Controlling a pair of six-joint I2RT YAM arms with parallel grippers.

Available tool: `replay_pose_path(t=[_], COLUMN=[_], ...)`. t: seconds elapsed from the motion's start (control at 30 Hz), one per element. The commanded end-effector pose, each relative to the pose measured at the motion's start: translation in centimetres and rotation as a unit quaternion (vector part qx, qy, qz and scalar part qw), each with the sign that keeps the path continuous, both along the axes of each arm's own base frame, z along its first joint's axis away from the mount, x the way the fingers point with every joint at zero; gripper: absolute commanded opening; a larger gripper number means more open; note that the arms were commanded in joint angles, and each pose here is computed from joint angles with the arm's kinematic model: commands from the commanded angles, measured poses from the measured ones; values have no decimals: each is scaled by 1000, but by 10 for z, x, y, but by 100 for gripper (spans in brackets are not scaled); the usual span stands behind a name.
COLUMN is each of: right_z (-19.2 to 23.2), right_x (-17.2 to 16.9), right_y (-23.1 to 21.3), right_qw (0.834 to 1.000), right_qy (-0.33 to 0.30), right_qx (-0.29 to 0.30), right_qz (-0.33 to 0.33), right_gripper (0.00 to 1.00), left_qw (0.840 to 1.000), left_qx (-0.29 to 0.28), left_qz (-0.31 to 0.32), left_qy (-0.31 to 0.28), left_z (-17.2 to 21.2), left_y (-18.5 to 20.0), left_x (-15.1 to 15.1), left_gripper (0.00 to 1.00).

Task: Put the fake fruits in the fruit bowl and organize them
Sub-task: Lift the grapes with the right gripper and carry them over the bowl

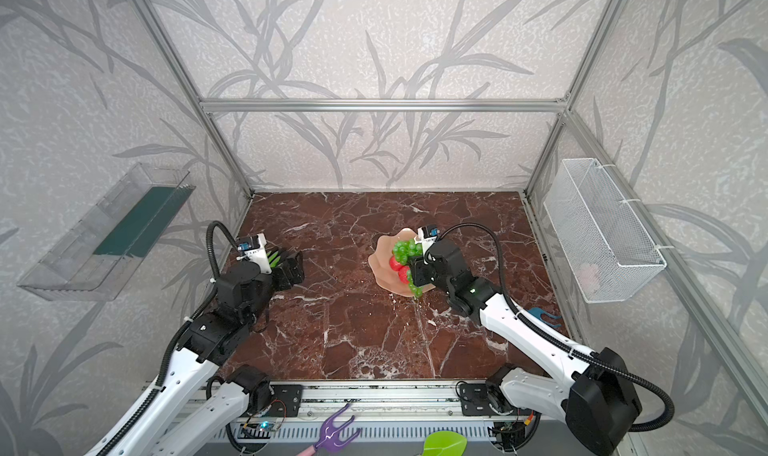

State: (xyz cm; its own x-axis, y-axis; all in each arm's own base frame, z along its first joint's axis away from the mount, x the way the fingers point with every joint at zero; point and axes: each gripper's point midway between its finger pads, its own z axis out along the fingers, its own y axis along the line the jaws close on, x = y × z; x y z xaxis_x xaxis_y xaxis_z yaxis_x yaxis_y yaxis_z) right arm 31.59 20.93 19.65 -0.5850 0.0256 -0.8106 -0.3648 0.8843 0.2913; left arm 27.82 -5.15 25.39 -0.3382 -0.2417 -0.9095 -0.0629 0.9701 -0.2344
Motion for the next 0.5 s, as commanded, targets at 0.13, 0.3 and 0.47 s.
replay_pose_path(t=[0.13, 0.3, 0.47], right_z=[-10, -36, -59], right_x=[35, 51, 63], right_y=[-6, -13, -26], right_qw=[998, 997, 994], right_qy=[11, 28, 42], right_qx=[42, 47, 45], right_qz=[-36, -63, -91], right_gripper=[38, 38, 39], left_qw=[1000, 1000, 1000], left_qx=[-4, -3, 0], left_qz=[5, 4, 4], left_qy=[-13, -11, -11], left_z=[16, 14, 15], left_y=[3, 2, 2], left_x=[-1, -1, 1], left_gripper=[99, 99, 99])
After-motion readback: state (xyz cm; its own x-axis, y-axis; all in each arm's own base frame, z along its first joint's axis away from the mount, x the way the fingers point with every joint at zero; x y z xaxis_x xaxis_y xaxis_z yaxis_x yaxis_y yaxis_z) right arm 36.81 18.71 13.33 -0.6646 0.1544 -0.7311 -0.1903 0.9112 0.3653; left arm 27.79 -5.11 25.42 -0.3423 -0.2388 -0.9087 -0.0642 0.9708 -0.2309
